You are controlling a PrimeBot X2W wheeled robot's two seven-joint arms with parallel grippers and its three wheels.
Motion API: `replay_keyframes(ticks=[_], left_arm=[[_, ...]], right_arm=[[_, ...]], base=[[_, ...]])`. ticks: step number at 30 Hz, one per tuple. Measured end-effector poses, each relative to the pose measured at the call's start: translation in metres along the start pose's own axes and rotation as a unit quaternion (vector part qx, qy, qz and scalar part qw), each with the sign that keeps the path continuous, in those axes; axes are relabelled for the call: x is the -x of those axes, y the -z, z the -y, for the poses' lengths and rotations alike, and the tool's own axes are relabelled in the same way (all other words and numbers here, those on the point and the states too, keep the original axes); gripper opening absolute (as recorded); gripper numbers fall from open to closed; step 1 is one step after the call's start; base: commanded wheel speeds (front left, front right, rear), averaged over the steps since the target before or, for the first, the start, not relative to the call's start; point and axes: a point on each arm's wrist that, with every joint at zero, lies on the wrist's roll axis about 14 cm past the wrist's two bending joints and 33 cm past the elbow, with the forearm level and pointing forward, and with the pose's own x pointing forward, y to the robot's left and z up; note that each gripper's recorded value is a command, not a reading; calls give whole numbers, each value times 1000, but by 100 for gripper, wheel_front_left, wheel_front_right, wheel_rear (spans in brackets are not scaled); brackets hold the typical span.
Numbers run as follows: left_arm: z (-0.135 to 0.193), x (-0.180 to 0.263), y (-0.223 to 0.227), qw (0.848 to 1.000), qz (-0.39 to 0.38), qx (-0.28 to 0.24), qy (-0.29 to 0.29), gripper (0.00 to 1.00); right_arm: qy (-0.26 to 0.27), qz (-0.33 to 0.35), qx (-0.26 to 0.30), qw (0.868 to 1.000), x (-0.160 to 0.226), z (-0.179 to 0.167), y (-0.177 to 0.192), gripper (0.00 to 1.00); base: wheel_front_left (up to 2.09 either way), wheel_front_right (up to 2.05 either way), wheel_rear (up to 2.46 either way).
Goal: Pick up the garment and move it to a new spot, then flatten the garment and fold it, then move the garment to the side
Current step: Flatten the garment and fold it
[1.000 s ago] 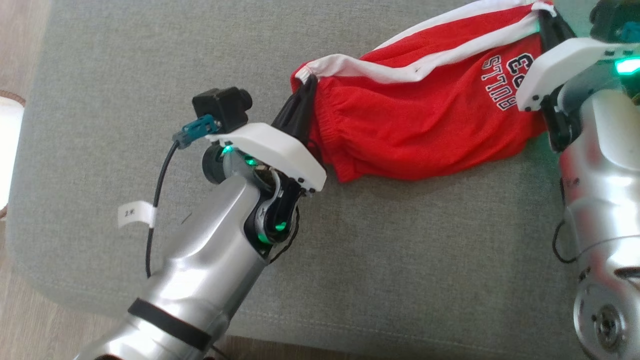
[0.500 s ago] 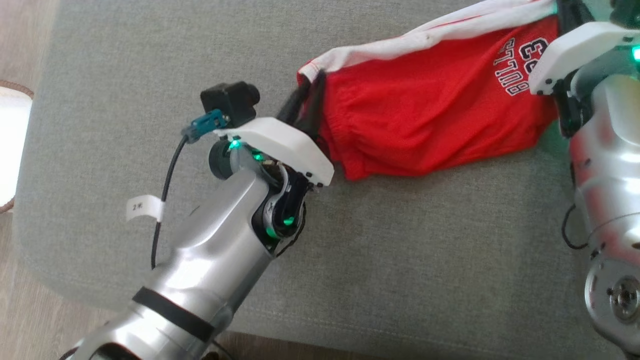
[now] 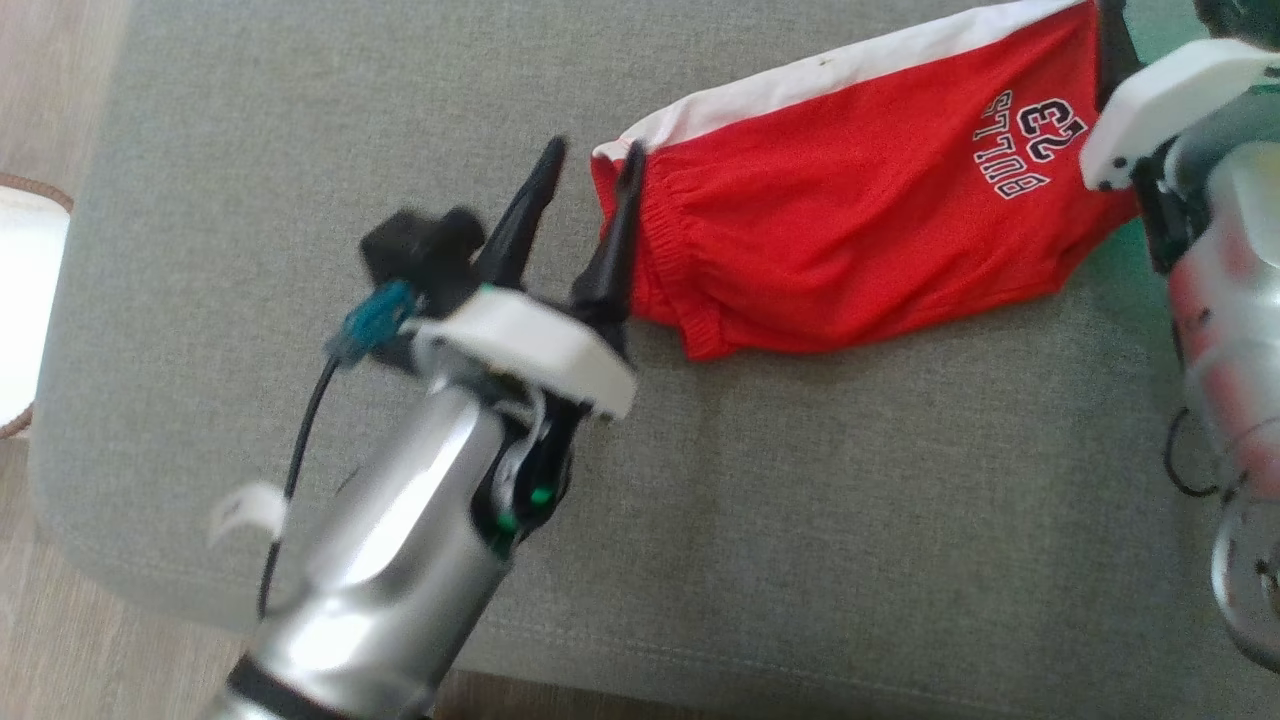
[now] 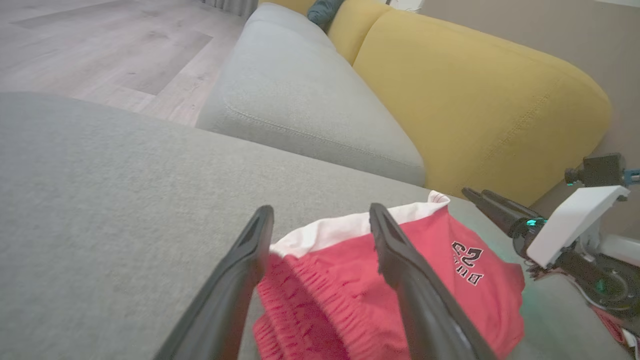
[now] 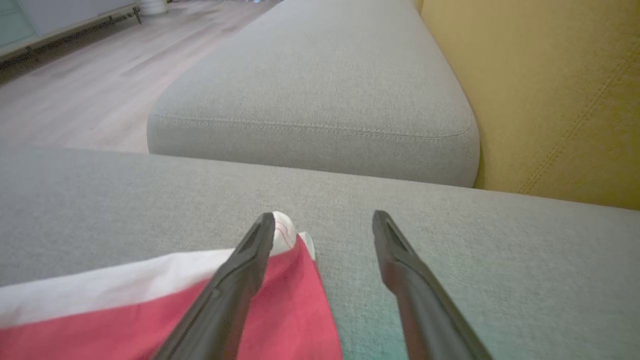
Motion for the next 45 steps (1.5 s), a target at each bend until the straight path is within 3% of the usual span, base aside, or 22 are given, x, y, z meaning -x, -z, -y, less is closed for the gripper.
replay_keyframes(ticks=[10, 15, 23, 25, 26, 29, 31, 45], left_arm=[[-33, 50, -4, 998, 21, -8, -61, 100], [-43, 64, -10, 996, 33, -8, -83, 100], [-47, 67, -23, 995, 52, -16, -89, 100], [-47, 70, -20, 995, 49, -15, -91, 100], [-47, 71, -19, 995, 47, -16, -91, 100], [-46, 72, -19, 995, 47, -17, -90, 100], [-44, 73, -19, 995, 48, -17, -88, 100], [-14, 70, -13, 998, 38, -18, -39, 100]], right_arm=[[2, -91, 22, 996, 19, 11, 20, 100], [-8, -179, 13, 984, 34, 5, 65, 100], [-18, -224, -19, 974, 39, -1, 68, 100], [-25, -232, -27, 972, 42, -5, 68, 61], [-28, -236, -29, 971, 43, -6, 69, 47], [-36, -244, -32, 969, 50, -8, 72, 25], [-40, -246, -34, 968, 55, -7, 74, 2], [-14, -201, -52, 978, 107, 27, 82, 0]], base=[[0, 0, 0], [0, 0, 0], [0, 0, 0], [0, 0, 0], [0, 0, 0], [0, 0, 0], [0, 0, 0], [0, 0, 0]])
